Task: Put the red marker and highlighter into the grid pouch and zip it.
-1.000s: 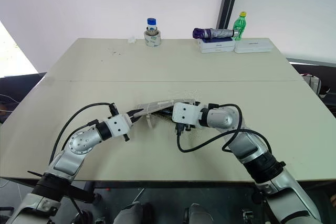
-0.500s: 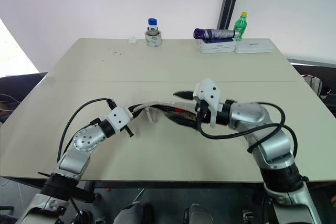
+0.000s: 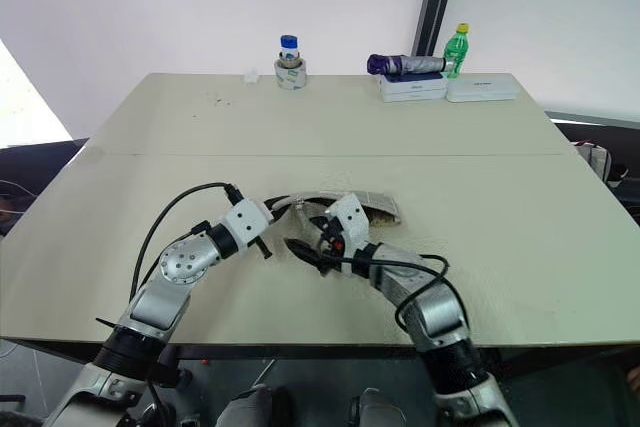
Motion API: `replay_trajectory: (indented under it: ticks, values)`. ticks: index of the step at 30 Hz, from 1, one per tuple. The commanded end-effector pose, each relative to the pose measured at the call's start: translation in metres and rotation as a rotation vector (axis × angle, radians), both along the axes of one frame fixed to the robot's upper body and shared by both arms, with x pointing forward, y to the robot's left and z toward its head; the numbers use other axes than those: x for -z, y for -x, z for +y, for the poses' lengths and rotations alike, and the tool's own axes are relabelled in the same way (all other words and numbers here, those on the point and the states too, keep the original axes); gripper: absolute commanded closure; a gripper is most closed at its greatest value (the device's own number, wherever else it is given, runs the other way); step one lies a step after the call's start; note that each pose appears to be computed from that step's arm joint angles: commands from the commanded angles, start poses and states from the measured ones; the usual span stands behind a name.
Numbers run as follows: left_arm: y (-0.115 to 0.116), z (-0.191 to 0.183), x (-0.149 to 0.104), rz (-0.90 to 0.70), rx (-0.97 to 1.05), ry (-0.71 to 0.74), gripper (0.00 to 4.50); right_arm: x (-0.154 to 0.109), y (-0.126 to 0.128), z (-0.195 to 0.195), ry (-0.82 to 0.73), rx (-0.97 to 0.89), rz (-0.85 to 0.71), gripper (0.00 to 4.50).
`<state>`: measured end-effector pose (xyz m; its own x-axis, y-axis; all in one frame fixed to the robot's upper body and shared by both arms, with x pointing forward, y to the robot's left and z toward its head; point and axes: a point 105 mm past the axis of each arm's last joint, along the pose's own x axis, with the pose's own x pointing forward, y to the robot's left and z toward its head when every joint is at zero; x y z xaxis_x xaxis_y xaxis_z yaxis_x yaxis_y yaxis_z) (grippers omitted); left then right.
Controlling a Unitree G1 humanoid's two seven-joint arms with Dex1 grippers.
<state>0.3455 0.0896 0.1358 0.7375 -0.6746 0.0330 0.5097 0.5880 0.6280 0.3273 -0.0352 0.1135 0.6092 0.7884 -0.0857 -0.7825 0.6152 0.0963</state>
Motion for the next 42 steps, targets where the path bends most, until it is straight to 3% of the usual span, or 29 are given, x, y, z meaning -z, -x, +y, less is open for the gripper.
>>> replay_trajectory:
  ticks: [1, 2, 5, 10, 11, 21, 28, 31, 34, 35, 37, 42]
  values:
    - [0.004, -0.008, -0.021, -0.079, 0.034, -0.004, 4.5, -0.014, -0.007, 0.007, -0.047, 0.014, -0.061, 0.8]
    - [0.004, -0.008, -0.02, -0.081, 0.035, -0.009, 4.5, -0.015, -0.008, 0.008, -0.054, 0.022, -0.062, 0.8]
    - [0.004, -0.006, -0.019, -0.079, 0.028, -0.017, 4.5, -0.02, -0.009, 0.011, -0.103, 0.007, -0.052, 1.63]
    - [0.004, -0.002, -0.019, -0.082, 0.013, -0.014, 4.5, -0.02, -0.01, 0.006, -0.105, 0.016, -0.052, 4.3]
    - [0.003, 0.0, -0.019, -0.085, 0.007, -0.015, 4.5, -0.02, -0.01, 0.002, -0.101, 0.02, -0.053, 4.45]
    - [-0.003, 0.052, -0.002, -0.071, -0.122, -0.09, 4.5, 0.01, 0.012, -0.085, 0.056, 0.1, 0.012, 4.45]
    - [-0.002, 0.069, 0.005, -0.059, -0.154, -0.083, 4.5, 0.007, 0.001, -0.154, 0.172, 0.239, 0.001, 4.45]
    - [-0.003, 0.065, 0.006, -0.058, -0.135, -0.07, 4.5, 0.004, 0.001, -0.151, 0.198, 0.191, -0.008, 4.45]
    - [0.006, 0.055, 0.01, 0.064, -0.004, 0.053, 4.5, -0.01, 0.007, -0.133, 0.137, 0.09, -0.009, 4.45]
    - [0.01, 0.054, 0.013, 0.095, 0.037, 0.06, 3.7, -0.014, 0.009, -0.129, 0.14, 0.052, -0.025, 3.89]
    - [0.015, 0.059, 0.013, 0.103, 0.061, 0.054, 2.87, -0.018, 0.013, -0.129, 0.183, 0.003, -0.052, 3.1]
    - [0.012, 0.109, -0.004, 0.089, -0.071, 0.079, 0.37, -0.024, 0.018, -0.157, 0.258, -0.026, -0.011, 0.57]
